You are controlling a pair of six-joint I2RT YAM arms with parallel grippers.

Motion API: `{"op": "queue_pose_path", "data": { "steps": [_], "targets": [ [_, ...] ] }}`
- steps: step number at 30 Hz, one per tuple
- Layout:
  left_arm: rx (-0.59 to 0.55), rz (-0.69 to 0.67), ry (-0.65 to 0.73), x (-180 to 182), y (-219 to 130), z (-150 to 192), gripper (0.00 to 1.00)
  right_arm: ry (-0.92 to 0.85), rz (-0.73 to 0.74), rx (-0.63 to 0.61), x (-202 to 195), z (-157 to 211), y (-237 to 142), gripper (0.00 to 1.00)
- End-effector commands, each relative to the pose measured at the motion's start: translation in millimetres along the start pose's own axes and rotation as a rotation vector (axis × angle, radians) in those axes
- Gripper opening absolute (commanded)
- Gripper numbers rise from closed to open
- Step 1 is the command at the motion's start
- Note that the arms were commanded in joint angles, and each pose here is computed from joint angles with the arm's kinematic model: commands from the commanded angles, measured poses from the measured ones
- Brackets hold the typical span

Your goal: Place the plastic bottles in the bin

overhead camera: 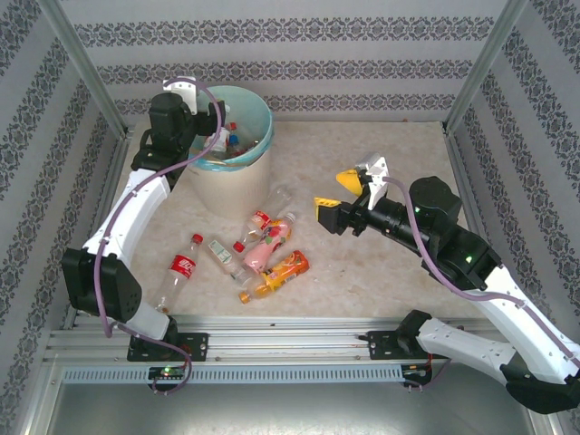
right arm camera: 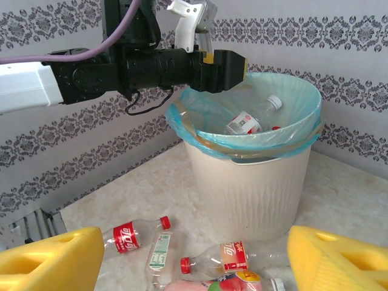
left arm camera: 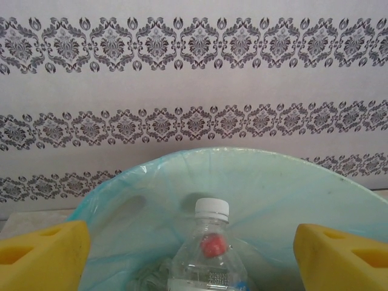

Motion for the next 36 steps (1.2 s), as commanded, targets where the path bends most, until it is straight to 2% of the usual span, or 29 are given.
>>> {"op": "queue_pose_path", "data": {
  "steps": [1, 6, 14, 17, 24, 30, 36],
  "targets": [
    [-0.012, 0.018, -0.015, 0.0, -11.8, -12.6, 0.84, -0.005, -0.013, -0.026, 3.0, -6.5, -4.9, 0.80],
    [0.083, 0.003, 0.019, 2.6, 0.1, 4.1, 0.76, 0.001, -0.010, -0.037, 3.5, -6.0, -8.8, 0.80],
    [0.325, -0.038, 0.041, 7.7, 29.4, 39.4, 0.75, -0.009, -0.002, -0.017, 2.2, -2.9, -6.5, 0.80],
    [0.411, -0.022, 0.027, 5.4, 38.6, 50.4, 0.69, -0.018, -0.012, -0.013, 2.7, -4.4, -3.1, 0.80],
    [0.556, -0.076, 0.054, 13.2, 49.7, 73.2, 0.50, -0.017, -0.018, -0.006, 3.0, -2.5, -1.5, 0.80],
    [0.608, -0.125, 0.073, 20.7, 48.1, 86.2, 0.50, -0.011, -0.005, 0.001, 2.4, 2.3, -4.0, 0.80],
    [0.655, -0.143, 0.064, 21.1, 52.7, 84.4, 0.52, -0.011, -0.013, 0.005, 2.6, 1.7, -0.6, 0.80]
  ]
}}
Point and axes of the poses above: each hand's point on the last joint's axis, 136 mm out from that joint toward the fingers, its own y axis out along the fingers, its own x axis along the line the jaws close on, z = x × y, the point moved 7 cm from there along -y, back along the fingers, and after that the axes turned 13 degrees about -y, right-handed, at the moved point
